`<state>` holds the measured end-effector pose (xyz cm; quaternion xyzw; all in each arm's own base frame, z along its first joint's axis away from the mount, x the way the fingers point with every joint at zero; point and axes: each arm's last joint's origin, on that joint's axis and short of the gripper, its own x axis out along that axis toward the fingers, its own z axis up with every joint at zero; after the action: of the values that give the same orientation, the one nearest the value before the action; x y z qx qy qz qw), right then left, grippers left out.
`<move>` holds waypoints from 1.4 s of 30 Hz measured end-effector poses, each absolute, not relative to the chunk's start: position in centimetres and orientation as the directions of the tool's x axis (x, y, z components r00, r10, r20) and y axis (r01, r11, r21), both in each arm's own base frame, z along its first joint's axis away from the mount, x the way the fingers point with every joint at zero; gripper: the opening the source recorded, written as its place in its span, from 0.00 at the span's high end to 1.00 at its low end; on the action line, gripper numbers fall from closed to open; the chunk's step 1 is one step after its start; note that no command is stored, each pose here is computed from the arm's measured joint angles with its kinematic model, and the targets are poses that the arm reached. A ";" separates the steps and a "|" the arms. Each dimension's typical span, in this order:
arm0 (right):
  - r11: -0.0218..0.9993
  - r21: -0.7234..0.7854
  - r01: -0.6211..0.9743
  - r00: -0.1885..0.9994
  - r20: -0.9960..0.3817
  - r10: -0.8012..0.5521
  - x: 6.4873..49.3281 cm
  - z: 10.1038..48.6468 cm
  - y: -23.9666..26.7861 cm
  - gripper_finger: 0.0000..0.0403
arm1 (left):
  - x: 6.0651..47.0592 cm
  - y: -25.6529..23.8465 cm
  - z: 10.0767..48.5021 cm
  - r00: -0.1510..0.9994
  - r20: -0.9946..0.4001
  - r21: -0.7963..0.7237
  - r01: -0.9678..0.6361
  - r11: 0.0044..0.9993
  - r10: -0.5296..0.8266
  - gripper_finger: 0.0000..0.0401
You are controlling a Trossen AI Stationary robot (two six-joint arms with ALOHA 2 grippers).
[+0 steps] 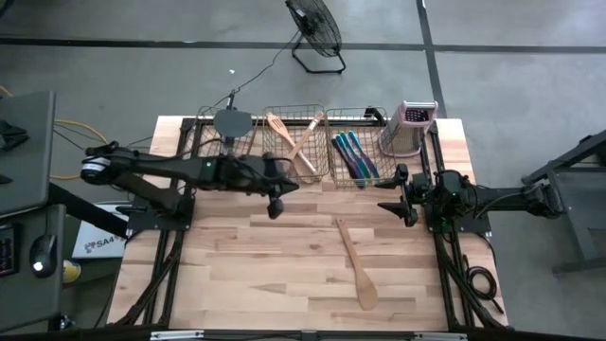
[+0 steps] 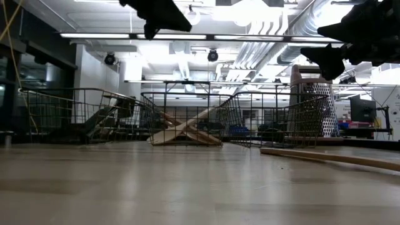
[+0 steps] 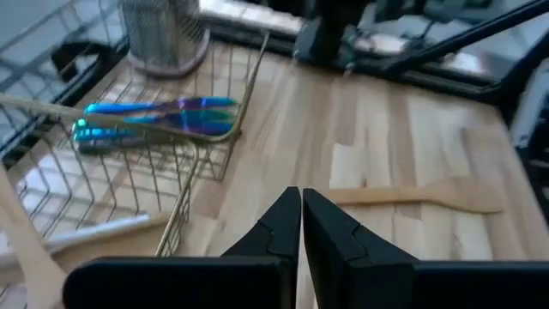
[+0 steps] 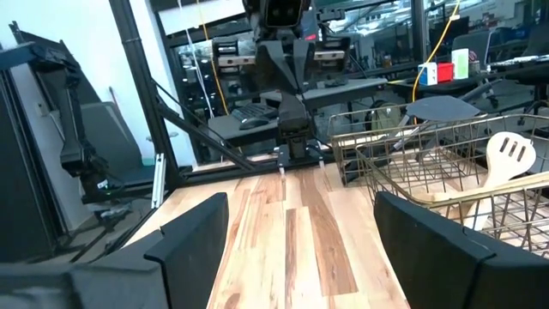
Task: Pick & Place Kitchen Items
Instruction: Put the brown serving spoon into the middle wire basket
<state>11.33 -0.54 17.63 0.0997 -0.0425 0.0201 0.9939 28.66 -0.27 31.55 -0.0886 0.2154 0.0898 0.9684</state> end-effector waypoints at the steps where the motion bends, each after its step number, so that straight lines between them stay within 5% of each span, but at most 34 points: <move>1: 0.979 0.197 -0.049 0.996 0.088 0.032 11.3 17.6 -0.5 0.29 | 28.3 -0.1 31.4 0.902 -0.412 -0.135 -0.199 0.971 0.127 0.96; 10: 0.979 0.197 -0.048 0.996 0.086 0.032 11.3 17.6 -0.5 0.29 | 23.8 0.4 28.3 0.974 -0.206 -0.139 -0.123 0.983 0.093 0.96; 22: 0.979 0.199 -0.045 0.997 0.071 0.031 11.5 17.5 -0.5 0.29 | 17.9 0.4 23.4 0.994 -0.065 -0.155 -0.102 0.983 0.093 0.96; 42: 0.979 0.199 -0.044 0.997 0.064 0.032 11.5 17.4 -0.6 0.29 | 12.3 0.3 20.5 0.988 0.121 -0.228 -0.062 0.972 0.091 0.96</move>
<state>11.51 -0.55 17.39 0.1009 -0.0302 0.0190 0.9943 12.29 0.33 20.52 -0.1127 -0.0653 0.0385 0.9907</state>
